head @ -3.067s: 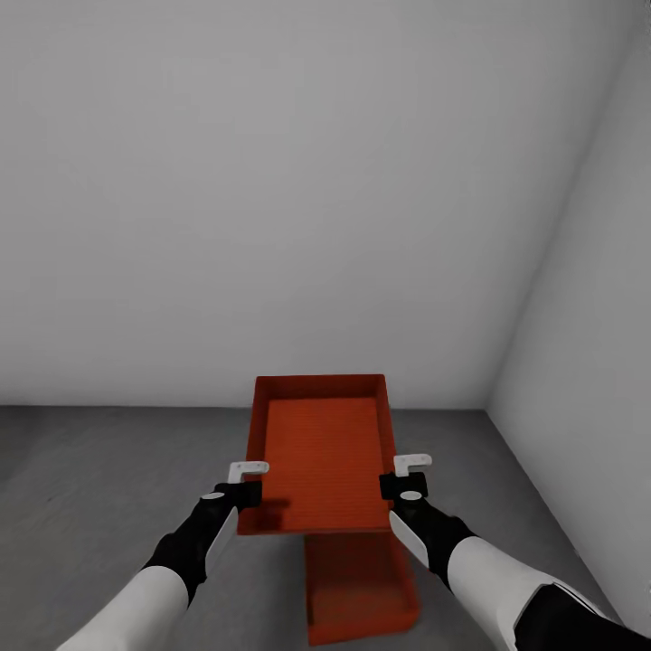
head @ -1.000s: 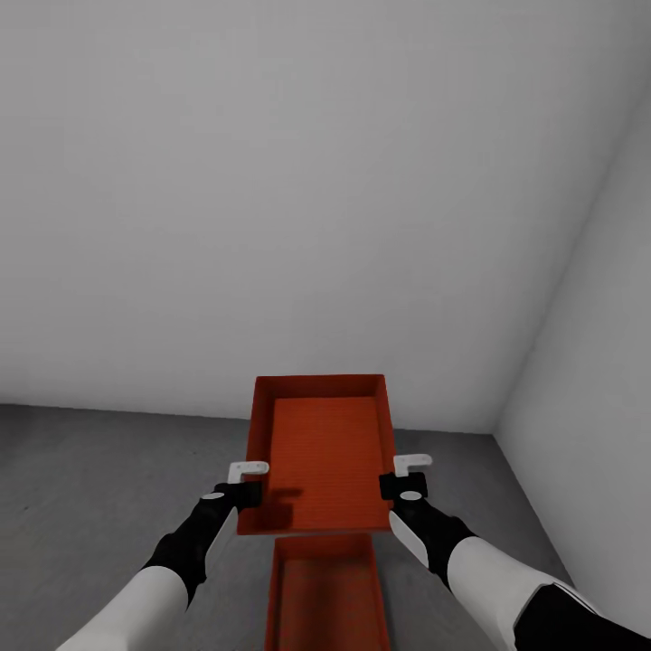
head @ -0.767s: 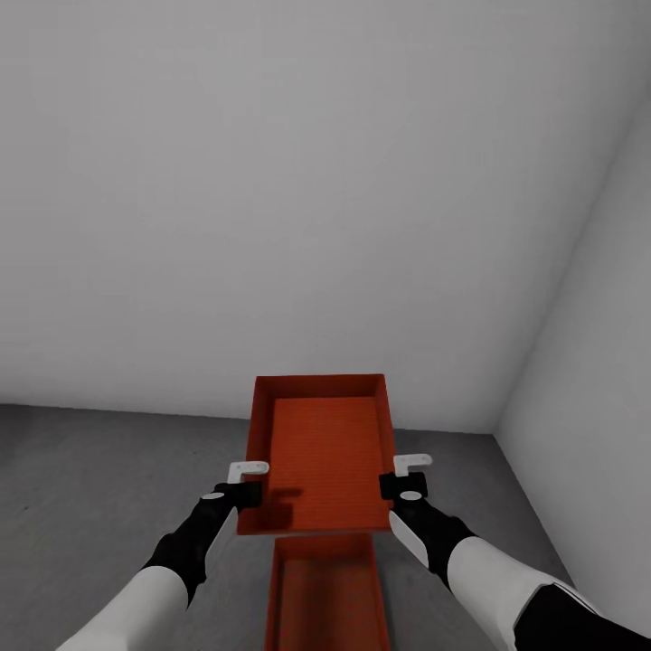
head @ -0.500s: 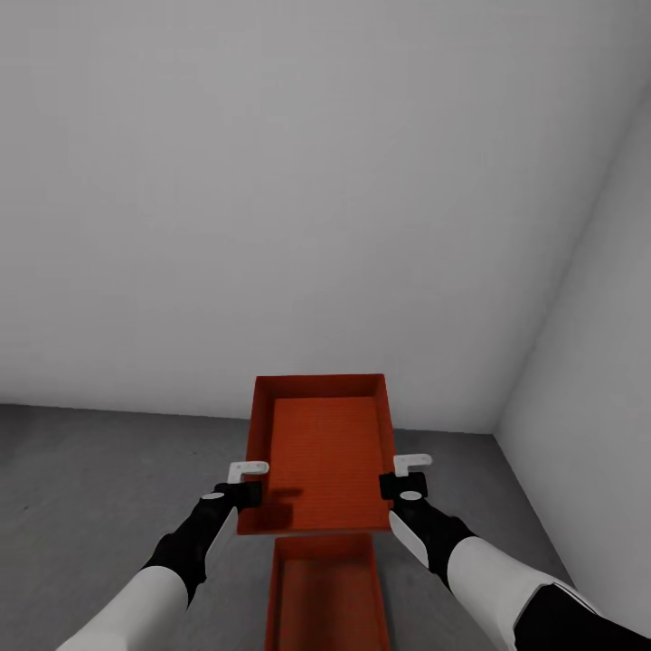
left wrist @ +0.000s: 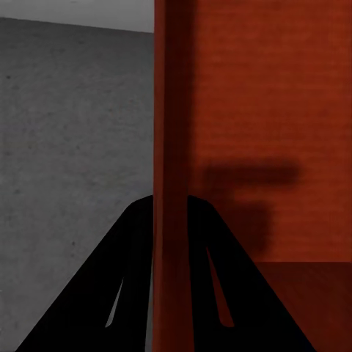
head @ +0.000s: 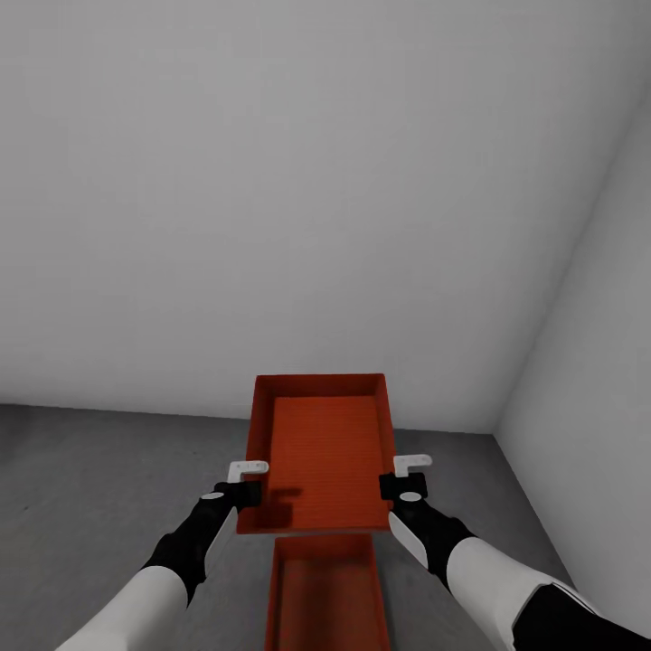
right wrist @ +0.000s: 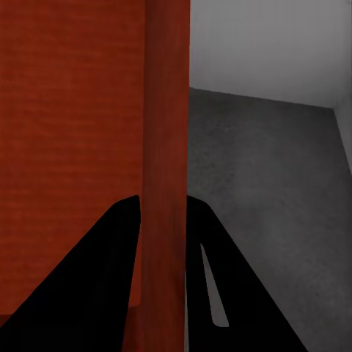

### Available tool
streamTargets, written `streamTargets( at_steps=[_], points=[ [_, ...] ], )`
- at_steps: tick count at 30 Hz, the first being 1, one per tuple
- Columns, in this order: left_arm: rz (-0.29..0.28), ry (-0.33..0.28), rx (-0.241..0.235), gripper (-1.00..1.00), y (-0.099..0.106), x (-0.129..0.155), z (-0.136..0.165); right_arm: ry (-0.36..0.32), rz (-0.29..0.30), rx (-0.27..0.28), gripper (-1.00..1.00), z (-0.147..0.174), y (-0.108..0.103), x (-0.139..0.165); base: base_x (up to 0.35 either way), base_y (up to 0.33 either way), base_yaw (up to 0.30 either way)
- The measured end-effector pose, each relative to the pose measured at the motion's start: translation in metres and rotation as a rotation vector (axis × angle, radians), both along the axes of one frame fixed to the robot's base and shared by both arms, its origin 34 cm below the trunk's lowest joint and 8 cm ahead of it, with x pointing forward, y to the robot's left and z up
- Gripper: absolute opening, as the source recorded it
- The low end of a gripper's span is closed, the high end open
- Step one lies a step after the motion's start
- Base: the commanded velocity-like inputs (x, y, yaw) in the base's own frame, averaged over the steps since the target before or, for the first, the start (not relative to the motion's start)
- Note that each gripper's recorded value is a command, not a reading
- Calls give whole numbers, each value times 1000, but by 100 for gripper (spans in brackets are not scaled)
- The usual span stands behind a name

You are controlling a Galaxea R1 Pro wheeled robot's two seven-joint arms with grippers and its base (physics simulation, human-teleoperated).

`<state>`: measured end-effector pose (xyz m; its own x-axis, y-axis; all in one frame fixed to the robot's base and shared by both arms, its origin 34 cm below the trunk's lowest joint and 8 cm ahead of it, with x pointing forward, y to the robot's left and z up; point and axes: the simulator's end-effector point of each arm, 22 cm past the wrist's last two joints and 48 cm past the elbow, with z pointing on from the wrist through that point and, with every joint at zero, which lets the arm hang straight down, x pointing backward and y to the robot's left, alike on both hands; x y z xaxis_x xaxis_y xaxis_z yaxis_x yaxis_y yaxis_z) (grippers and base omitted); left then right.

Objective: Move the two storage containers from the living room to the garage. In the garage, place one container on the floor and stack the other container on top of it (either order is fine).

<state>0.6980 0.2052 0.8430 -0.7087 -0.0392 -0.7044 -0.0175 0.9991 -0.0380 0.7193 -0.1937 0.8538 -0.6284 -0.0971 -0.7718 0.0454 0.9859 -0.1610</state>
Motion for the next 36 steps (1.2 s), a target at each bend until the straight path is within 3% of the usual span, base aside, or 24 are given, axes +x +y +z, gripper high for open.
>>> streamTargets(
  at_steps=[36],
  points=[
    [2, 42, -1, -100, -1, -7, -24, 42, 2, 0, -100, -25, -1, -6, 0, 0, 0]
  ],
)
